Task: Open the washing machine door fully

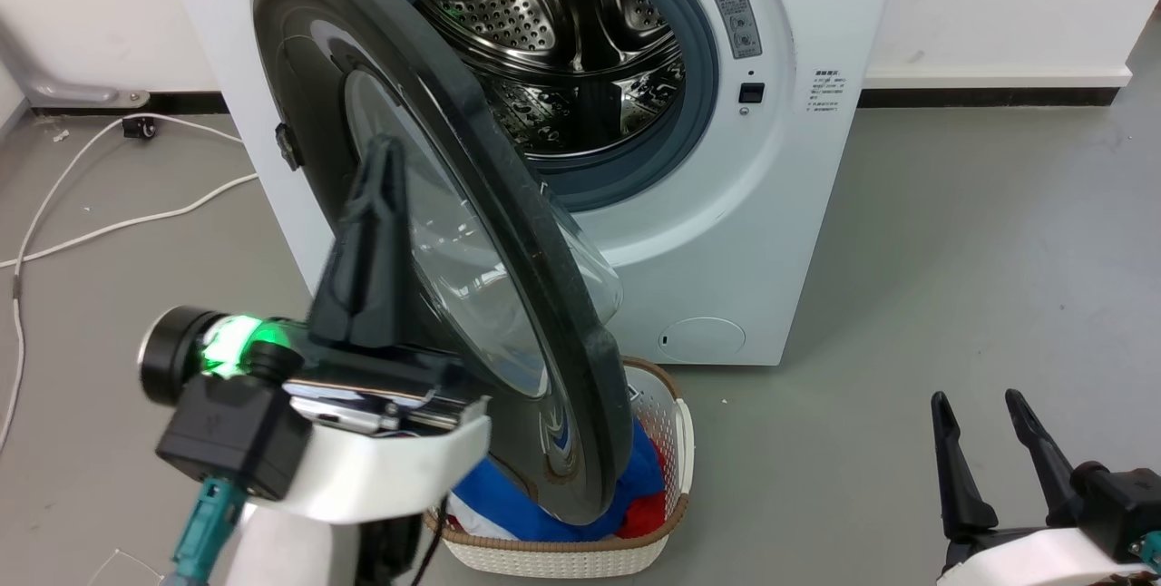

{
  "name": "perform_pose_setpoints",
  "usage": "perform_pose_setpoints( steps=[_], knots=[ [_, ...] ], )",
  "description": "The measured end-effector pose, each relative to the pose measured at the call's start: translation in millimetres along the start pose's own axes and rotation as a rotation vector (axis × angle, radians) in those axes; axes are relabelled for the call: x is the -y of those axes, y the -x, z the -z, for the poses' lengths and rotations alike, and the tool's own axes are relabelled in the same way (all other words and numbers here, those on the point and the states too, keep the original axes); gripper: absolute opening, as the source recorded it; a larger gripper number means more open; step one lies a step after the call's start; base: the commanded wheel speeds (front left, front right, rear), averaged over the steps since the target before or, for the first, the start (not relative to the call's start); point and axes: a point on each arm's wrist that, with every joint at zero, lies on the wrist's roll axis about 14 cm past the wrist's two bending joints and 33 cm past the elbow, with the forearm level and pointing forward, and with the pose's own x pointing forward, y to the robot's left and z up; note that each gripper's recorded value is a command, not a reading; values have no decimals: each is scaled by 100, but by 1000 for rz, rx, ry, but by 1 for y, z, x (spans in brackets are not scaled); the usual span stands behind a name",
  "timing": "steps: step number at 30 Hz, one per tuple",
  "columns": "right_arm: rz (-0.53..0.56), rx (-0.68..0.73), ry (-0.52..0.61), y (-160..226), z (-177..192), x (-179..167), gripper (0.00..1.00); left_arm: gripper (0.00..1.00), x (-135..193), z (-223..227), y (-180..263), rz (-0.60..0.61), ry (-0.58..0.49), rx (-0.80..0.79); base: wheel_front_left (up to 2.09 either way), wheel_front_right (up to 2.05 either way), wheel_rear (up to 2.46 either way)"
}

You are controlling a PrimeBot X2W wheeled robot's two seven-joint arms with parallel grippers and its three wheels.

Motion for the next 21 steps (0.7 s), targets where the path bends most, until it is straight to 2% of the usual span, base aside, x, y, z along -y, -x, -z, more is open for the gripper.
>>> perform_pose_setpoints(
  steps=[4, 10, 14, 15, 16, 21],
  knots=[
    [-1, 3, 5, 0, -2, 0, 100, 0, 33, -19, -5, 92, 60, 44, 0, 0, 0],
    [-2, -10, 4, 0, 1, 0, 100, 0, 100, -12, 6, 292, 224, -38, 0, 0, 0],
    [0, -19, 4, 1, 3, 0, 100, 0, 147, 7, 27, 427, 328, -171, 0, 0, 0],
    [2, -22, 3, 1, 3, 1, 100, 0, 165, 21, 41, 478, 369, -260, 0, 0, 0],
    [2, -22, 3, 1, 3, 1, 100, 0, 165, 21, 41, 478, 369, -260, 0, 0, 0],
    [2, -31, 2, 1, 6, 1, 100, 0, 188, 68, 82, 525, 415, -511, 0, 0, 0]
  ],
)
